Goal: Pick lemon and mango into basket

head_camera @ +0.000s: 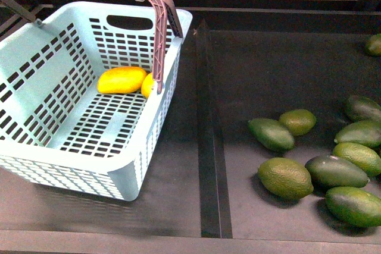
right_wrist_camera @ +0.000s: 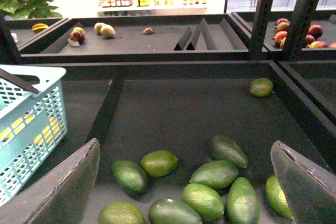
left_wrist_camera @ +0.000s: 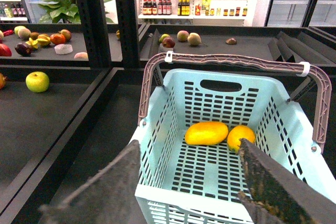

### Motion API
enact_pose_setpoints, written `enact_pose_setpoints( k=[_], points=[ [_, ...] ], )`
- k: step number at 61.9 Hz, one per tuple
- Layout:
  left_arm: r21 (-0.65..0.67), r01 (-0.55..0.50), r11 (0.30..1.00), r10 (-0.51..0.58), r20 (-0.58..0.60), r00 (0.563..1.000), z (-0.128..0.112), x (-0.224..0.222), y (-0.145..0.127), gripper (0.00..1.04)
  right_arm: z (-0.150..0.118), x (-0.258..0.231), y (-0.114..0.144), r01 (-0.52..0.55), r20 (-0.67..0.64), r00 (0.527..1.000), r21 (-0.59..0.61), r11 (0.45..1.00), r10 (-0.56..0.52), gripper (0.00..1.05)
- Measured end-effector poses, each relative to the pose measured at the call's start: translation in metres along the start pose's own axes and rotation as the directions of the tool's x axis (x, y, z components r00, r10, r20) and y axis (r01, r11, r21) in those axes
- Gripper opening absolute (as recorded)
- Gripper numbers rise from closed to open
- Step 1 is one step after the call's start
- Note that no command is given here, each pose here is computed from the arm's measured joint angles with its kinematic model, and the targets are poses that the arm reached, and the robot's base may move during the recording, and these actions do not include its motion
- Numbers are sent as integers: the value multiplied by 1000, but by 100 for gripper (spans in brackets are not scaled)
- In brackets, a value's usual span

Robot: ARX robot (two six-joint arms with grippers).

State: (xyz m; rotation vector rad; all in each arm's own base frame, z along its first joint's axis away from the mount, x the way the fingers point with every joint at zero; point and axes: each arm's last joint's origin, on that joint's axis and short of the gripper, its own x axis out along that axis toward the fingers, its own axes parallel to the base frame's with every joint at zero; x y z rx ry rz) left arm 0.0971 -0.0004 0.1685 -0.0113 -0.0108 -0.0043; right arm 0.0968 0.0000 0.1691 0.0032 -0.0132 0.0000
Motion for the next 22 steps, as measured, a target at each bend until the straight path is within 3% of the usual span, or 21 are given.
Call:
enact_pose_setpoints(
  k=[10, 22],
  points=[
    [0, 0, 1000, 0, 0, 1000, 0, 0, 0, 98, 0, 0, 0, 0, 0, 1000, 0, 1000, 0, 96],
    [2, 0, 1000, 0, 0, 1000, 0, 0, 0, 98, 0, 0, 0, 0, 0, 1000, 0, 1000, 0, 96]
  ],
)
